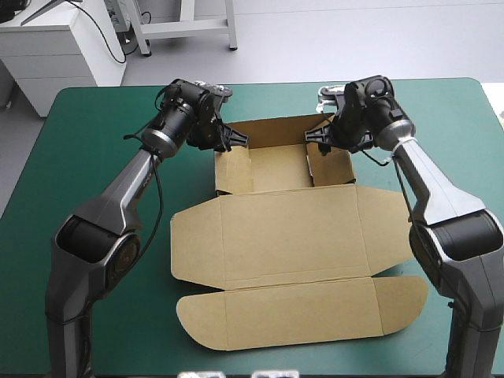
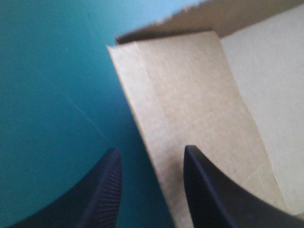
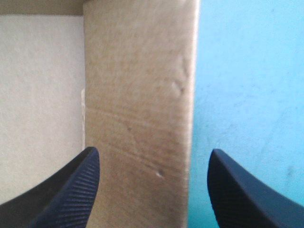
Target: Fold the box
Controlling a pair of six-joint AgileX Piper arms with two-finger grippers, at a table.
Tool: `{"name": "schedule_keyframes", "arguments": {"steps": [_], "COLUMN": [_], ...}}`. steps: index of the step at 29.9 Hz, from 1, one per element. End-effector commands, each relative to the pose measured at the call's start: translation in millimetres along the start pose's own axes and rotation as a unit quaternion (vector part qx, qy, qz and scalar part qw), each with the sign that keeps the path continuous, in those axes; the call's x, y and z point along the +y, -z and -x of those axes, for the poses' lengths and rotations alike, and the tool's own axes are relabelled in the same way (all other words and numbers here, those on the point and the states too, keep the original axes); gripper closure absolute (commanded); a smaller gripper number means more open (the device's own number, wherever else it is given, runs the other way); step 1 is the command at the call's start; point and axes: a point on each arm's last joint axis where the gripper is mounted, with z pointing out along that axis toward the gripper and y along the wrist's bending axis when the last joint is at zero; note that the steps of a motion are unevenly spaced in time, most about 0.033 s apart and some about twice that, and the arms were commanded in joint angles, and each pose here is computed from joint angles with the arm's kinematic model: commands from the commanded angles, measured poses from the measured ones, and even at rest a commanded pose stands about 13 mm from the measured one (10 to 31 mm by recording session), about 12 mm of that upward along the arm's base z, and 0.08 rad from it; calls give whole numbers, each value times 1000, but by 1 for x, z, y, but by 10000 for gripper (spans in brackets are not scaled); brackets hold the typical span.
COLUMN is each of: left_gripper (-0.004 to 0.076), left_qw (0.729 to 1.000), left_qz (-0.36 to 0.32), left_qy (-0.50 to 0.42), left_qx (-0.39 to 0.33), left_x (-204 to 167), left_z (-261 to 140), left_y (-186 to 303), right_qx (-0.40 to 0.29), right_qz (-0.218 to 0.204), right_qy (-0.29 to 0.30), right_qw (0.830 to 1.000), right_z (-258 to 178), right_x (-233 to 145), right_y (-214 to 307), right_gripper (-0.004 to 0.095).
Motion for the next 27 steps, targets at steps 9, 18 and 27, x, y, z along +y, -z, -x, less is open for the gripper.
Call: {"name": "schedule_keyframes", "arguments": {"steps": [9,18,27], "left_gripper": [550,732,732], "left_qw": [988,986,993], "left_qz": [-20,-28,-21], "left_qy": [16,-17,-26], "left_qx": [-152,-161,-111], "left_x": [9,17,30], "left_z": [14,-28,-119], "left_y": [129,186,207], "right_qx": [-109,-52,-22], "right_qz": [29,15,19], "right_qy": [-2,31,32], "right_qw": [994,998,999], "right_z": [14,-19,-32], "right_x": [-20,-25,-26], "right_y": [95,86,35], "right_gripper": [298,301,301]}}
